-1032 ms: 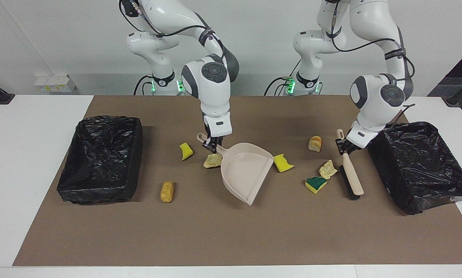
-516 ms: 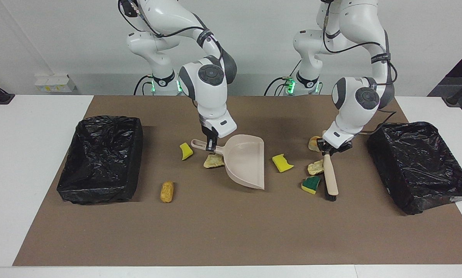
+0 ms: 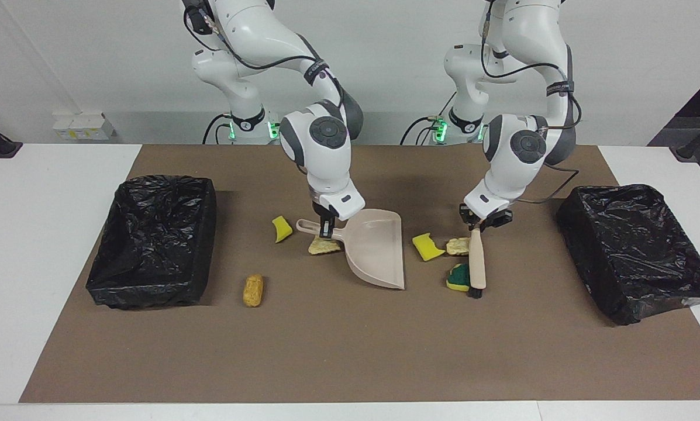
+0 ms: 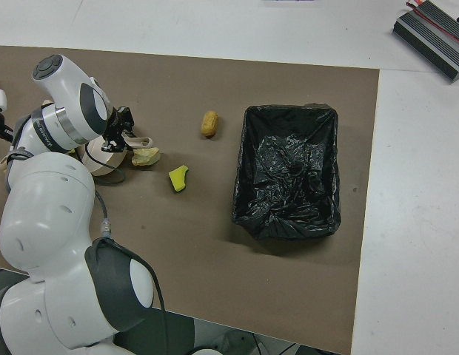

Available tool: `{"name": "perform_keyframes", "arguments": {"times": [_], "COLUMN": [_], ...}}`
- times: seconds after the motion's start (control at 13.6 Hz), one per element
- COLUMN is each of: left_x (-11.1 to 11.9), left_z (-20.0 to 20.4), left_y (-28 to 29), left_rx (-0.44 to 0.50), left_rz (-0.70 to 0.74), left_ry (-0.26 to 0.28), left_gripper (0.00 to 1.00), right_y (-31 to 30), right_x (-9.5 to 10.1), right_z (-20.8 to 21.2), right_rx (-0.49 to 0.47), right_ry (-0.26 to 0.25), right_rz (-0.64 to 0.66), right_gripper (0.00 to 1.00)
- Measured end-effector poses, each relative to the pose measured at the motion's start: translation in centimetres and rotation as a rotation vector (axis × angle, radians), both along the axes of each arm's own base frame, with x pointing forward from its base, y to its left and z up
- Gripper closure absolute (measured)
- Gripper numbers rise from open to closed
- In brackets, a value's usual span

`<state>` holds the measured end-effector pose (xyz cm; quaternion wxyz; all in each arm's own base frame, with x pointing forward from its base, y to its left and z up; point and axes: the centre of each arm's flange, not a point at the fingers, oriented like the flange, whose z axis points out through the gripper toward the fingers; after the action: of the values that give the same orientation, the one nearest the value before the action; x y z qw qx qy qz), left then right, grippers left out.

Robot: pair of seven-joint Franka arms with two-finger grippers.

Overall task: Sweep and dump trash in bin
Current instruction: 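Sweep crusts and sponges with the left brush into the right-held dustpan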

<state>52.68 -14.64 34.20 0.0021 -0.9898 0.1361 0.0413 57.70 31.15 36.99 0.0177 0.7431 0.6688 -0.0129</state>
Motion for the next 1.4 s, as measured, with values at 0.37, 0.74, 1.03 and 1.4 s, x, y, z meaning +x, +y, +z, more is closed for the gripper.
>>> {"name": "perform_keyframes", "arguments": {"times": [0.37,0.74,1.03,1.4], "left_x": [-3.4,-7.4,-6.8,-5.0], "left_z": [0.2,1.1,3.8,8.8], "left_y": [-6.3,-14.4,-14.6,-6.2], "left_rx": [-0.06,-0.121,-0.133,-0.108], "left_rz": [-0.07,-0.003,0.233,0.569], "left_ry": [0.026,0.051,0.02,0.068], "left_gripper": [0.74,0.74,0.74,0.74], "right_y": [2.2,2.4,2.5,2.7], "right_x": [-0.4,-0.5,-0.4,-0.2], "right_z": [-0.8,-0.8,-0.8,-1.0], "right_rx": [0.016,0.014,0.022,0.031], "right_ry": [-0.032,-0.035,-0.047,-0.059], "right_rz": [0.046,0.052,0.086,0.127], "right_gripper": [0.67,0.67,0.67,0.67]}}
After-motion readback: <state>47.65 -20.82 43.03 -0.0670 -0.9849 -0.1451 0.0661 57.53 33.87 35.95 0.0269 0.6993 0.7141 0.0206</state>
